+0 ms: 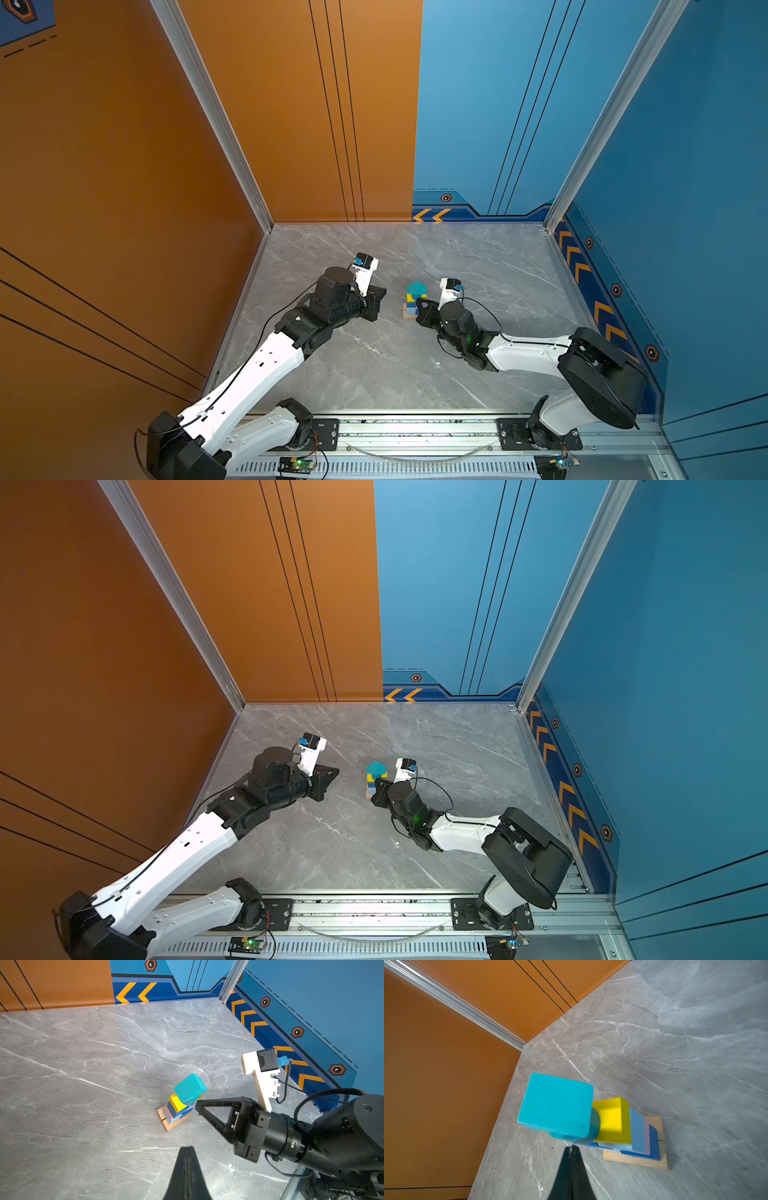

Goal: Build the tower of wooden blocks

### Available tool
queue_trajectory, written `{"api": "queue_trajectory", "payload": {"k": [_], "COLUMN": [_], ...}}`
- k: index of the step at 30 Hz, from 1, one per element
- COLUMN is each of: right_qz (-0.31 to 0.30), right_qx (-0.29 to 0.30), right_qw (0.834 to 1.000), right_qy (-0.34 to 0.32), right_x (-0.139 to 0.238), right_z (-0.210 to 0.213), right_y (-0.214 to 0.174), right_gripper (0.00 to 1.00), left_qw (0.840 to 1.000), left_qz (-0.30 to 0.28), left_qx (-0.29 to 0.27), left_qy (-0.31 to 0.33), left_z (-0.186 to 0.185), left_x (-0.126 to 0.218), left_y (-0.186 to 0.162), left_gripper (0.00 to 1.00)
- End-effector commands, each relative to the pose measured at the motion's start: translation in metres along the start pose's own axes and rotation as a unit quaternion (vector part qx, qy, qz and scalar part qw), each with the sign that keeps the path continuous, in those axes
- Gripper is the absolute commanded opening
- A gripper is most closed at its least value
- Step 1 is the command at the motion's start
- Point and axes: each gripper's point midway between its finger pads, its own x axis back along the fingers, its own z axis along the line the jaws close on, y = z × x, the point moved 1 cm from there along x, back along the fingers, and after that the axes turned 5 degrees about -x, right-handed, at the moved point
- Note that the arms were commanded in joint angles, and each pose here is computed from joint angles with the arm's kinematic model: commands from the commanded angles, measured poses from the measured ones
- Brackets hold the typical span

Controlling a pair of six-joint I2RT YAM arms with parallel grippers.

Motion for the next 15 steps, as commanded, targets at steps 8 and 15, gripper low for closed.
{"api": "queue_trajectory", "payload": {"k": [8,15], "right_qz": [-0.016,-0.016], "right_qx": [-0.01,-0.011], "right_qw": [1.0,1.0], "right_qy": [0.002,0.002], "right_x": [-0.0069,-0.0079], "right_z": [0.0065,0.0058], "right_y": [0.0094,0.0092], "right_gripper": [0.0,0.0], "left_qw": [1.0,1.0], "left_qz": [-0.005,-0.005], "left_qx": [-0.012,-0.012], "left_qy": [-0.008,-0.008], "left_z": [-0.0037,-0.0041], "left_x": [0.0042,0.0043], "left_y": [-0.0001,-0.0001], "left_gripper": [0.0,0.0]}}
